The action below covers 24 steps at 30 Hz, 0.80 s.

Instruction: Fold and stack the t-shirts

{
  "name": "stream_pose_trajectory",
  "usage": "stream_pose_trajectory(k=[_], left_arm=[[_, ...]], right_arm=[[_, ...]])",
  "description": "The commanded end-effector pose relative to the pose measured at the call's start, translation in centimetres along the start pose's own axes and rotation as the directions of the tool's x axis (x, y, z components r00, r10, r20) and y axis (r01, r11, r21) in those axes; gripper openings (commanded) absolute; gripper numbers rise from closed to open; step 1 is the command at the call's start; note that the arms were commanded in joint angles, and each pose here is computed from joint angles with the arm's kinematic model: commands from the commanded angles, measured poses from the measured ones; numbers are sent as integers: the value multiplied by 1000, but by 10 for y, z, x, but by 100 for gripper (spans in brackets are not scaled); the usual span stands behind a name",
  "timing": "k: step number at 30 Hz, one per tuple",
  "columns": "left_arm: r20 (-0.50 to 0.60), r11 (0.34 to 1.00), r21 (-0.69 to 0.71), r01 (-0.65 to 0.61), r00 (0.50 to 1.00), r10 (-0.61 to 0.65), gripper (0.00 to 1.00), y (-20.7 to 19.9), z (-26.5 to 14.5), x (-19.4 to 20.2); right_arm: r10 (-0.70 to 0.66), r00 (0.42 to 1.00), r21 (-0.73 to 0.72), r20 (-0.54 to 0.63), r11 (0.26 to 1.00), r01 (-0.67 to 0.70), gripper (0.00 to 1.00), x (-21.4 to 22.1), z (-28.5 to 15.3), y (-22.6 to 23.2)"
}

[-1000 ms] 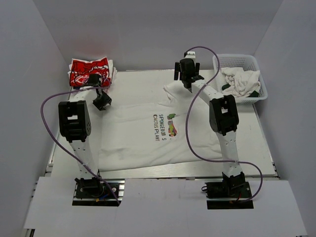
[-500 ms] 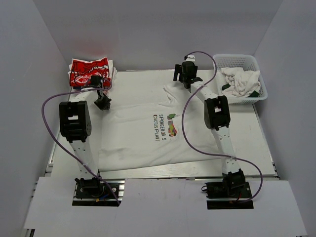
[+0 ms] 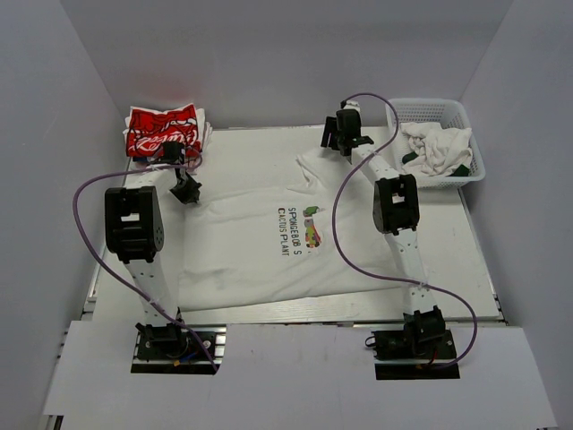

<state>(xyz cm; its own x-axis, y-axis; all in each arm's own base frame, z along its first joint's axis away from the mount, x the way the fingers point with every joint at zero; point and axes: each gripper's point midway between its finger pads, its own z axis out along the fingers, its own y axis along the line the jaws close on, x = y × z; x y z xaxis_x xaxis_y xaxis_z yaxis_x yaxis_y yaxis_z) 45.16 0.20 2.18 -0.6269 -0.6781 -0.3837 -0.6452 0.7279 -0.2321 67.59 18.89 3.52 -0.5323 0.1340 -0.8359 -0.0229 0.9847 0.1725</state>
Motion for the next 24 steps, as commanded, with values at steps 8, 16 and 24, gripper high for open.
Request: stream_pose_trajectory(k=[8,16,24], left_arm=[[-20,999,-36,-25,999,24,0,16,-16,13],[13,998,-35,-59,998,59,0,13,-27,0],[77,998,-31,-60,995,62,0,17,-57,-3]], right_arm=[[-148,977,-15,-153,989,147,0,32,-21,14],[-369,924,69,98,929,363,0,-67,-72,25],[-485,841,90,241,874,478,0,-86,-177,42]])
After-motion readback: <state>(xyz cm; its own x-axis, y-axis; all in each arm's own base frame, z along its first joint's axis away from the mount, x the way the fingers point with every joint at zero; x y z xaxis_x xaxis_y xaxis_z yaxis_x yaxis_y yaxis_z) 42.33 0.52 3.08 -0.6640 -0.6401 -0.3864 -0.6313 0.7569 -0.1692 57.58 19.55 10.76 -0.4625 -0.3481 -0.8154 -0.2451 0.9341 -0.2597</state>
